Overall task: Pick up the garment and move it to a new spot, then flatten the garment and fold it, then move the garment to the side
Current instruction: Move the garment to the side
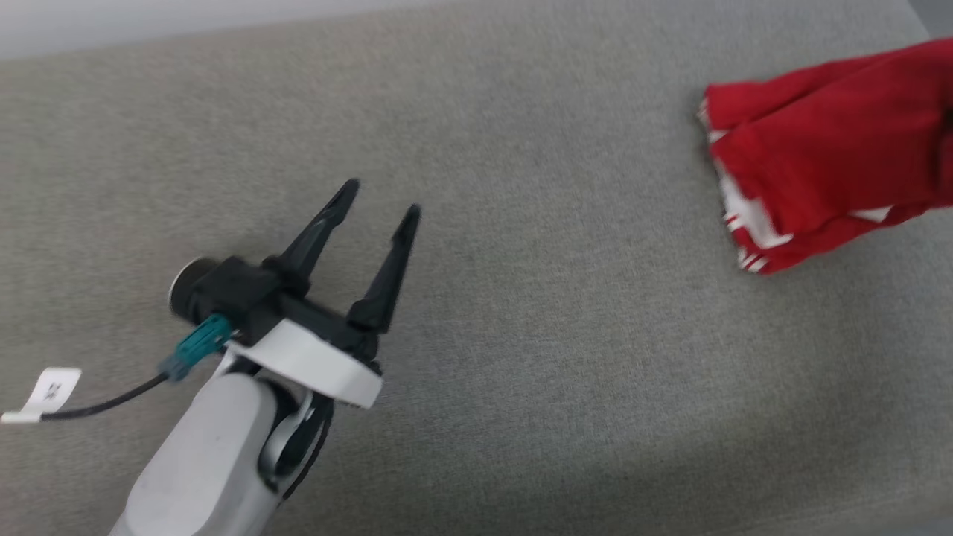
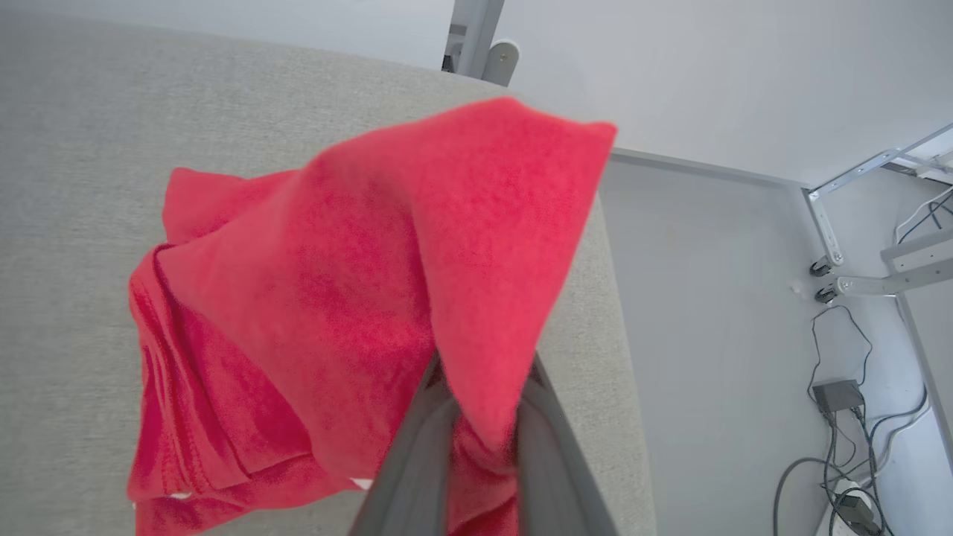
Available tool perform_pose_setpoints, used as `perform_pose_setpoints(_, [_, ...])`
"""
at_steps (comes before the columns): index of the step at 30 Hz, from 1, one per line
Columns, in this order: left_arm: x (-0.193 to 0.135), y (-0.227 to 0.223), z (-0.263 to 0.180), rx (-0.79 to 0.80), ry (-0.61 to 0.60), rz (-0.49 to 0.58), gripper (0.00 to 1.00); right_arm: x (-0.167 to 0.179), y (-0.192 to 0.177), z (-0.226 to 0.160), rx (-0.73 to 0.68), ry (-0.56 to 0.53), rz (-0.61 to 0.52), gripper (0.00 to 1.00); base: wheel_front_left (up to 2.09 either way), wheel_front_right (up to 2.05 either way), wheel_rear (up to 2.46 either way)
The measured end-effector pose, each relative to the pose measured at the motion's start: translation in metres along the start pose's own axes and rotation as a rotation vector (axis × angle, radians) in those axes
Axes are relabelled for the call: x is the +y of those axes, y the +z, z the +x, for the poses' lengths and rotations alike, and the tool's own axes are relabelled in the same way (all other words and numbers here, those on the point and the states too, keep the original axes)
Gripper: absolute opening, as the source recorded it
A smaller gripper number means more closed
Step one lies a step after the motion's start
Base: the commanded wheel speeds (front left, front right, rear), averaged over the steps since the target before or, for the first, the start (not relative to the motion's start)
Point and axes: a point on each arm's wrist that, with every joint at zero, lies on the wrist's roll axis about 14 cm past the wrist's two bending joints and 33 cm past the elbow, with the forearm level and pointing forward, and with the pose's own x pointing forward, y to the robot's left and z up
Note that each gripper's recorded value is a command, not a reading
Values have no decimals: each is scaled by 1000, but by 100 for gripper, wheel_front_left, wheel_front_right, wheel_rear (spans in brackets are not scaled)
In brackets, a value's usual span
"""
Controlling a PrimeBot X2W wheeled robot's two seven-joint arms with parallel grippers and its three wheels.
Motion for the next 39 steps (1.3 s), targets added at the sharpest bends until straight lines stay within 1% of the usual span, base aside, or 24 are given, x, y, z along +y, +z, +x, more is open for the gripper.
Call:
perform_pose_setpoints(6, [-19,-15,26,13,-98,-23,100,-39,-3,14,-8,-128,-53,0,0,0,0])
perform_pose_setpoints(11, [-26,-25,38,23,-141,-33,100,-58,-9,27,-5,-203,-95,0,0,0,0])
perform_pose_setpoints(16, [-25,-30,43,29,-153,-41,100,-51,-28,46,41,-206,-91,0,0,0,0])
perform_pose_setpoints(21, [-19,-33,41,38,-143,-43,100,-37,-38,61,56,-186,-57,0,0,0,0])
perform_pose_setpoints(22, [-17,-33,41,40,-138,-42,100,-35,-39,63,52,-185,-55,13,0,0,0])
perform_pose_setpoints(24, [-13,-32,40,37,-125,-42,100,-35,-38,65,54,-188,-50,47,0,0,0])
perform_pose_setpoints(25, [-11,-30,40,34,-120,-40,100,-35,-37,66,56,-189,-54,89,0,0,0])
perform_pose_setpoints(26, [-9,-29,41,29,-113,-40,100,-35,-36,66,50,-190,-43,100,0,0,0])
perform_pose_setpoints(28, [-4,-26,40,23,-98,-37,100,-37,-35,65,49,-195,-42,100,0,0,0])
perform_pose_setpoints(35, [11,-13,29,-1,-28,-50,100,-49,-18,51,-22,-221,-10,100,0,0,0])
perform_pose_setpoints(38, [18,-4,22,-22,14,-55,100,-52,-13,42,-59,-223,41,100,0,0,0])
perform_pose_setpoints(39, [19,1,19,-35,25,-55,100,-52,-9,40,-77,-222,42,100,0,0,0])
